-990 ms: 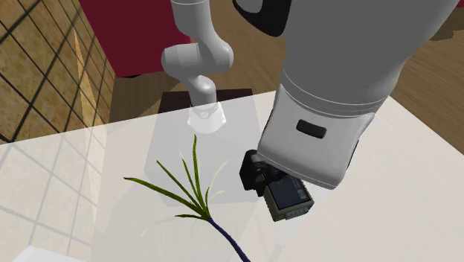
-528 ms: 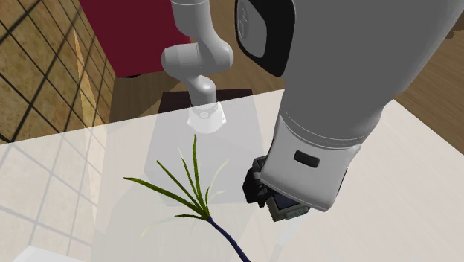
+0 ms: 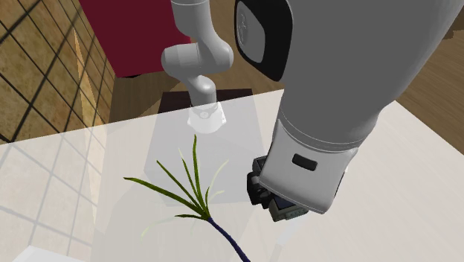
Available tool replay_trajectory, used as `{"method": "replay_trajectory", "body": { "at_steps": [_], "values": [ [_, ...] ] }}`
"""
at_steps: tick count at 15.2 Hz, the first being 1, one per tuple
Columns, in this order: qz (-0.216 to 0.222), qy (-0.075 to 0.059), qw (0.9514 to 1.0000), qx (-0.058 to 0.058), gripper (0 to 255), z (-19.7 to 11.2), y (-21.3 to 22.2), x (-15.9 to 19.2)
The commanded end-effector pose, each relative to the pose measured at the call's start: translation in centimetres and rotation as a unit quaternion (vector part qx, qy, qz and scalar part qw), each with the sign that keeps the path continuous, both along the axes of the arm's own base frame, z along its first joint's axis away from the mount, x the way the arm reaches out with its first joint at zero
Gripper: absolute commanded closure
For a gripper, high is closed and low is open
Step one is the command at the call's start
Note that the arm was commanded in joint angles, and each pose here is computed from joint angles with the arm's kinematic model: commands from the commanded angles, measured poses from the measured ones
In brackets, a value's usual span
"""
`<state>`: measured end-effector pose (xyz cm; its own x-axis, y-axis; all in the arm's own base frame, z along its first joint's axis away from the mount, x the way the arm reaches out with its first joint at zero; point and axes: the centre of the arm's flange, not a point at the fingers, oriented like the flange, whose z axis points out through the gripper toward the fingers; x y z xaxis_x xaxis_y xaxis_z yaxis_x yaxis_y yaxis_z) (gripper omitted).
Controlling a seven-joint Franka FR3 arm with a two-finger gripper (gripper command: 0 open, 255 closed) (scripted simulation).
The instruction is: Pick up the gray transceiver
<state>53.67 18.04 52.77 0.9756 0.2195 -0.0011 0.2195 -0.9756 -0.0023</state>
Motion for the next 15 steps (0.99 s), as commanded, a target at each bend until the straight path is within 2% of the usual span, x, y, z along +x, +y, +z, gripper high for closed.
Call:
{"method": "replay_trajectory", "body": {
  "at_steps": [1,4,15],
  "values": [
    [0.000,0.001,1.0000,0.000,255,-0.1,0.0,0.0],
    [0.000,0.001,1.0000,0.000,255,-0.1,0.0,0.0],
    [0.000,0.001,1.0000,0.000,255,5.7,0.0,0.0]
  ]
}}
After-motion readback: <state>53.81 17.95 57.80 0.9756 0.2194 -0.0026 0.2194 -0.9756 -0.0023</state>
